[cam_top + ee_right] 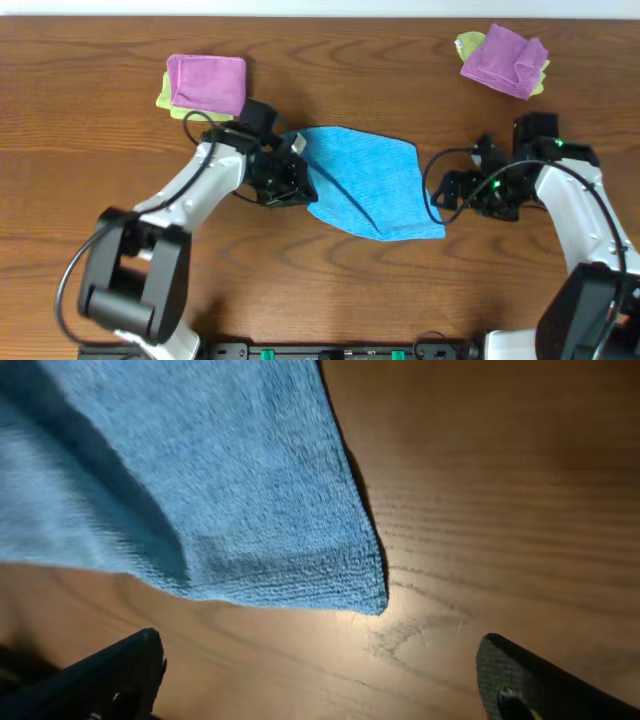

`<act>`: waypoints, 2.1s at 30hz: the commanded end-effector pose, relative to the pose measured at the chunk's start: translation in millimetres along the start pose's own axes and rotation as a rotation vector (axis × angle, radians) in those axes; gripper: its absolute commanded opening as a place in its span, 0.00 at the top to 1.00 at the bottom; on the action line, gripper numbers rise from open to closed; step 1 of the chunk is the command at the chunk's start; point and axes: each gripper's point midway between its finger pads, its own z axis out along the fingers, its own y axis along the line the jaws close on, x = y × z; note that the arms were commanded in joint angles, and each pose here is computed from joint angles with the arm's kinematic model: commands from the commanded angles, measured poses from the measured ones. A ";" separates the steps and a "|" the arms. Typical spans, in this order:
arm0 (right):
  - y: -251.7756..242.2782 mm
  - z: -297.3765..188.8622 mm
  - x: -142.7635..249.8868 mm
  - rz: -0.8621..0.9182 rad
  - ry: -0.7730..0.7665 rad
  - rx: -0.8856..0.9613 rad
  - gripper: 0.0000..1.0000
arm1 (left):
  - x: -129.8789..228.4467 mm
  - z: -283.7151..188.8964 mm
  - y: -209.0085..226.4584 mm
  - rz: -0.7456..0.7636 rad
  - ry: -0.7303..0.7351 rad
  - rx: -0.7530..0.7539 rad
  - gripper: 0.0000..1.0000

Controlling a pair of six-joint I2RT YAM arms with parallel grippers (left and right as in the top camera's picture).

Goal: Fold the cloth

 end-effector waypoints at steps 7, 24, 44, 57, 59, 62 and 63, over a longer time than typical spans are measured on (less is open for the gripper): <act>5.4 37.9 31.7 0.033 0.047 -0.101 0.01 | 31.8 -15.6 11.0 -0.031 0.062 -0.091 0.94; 15.7 60.8 44.6 0.065 0.034 -0.217 0.05 | 64.3 0.2 47.0 -0.073 0.147 -0.157 0.94; 33.4 84.7 63.5 0.055 0.056 -0.281 0.39 | 71.8 5.8 48.9 -0.088 0.166 -0.128 0.94; 67.7 52.4 3.3 -0.082 -0.161 -0.301 0.99 | 47.2 1.6 23.9 -0.157 0.100 0.020 0.94; 79.4 28.8 -16.8 -0.126 -0.242 -0.309 0.99 | 32.5 -4.6 17.2 -0.168 0.058 0.051 0.94; 99.3 -6.7 -47.0 -0.191 -0.360 -0.320 0.99 | -0.9 -19.5 0.4 -0.162 -0.041 0.118 0.94; 106.0 -17.6 -57.5 -0.209 -0.396 -0.320 0.99 | -13.2 -25.7 -5.6 -0.158 -0.079 0.137 0.94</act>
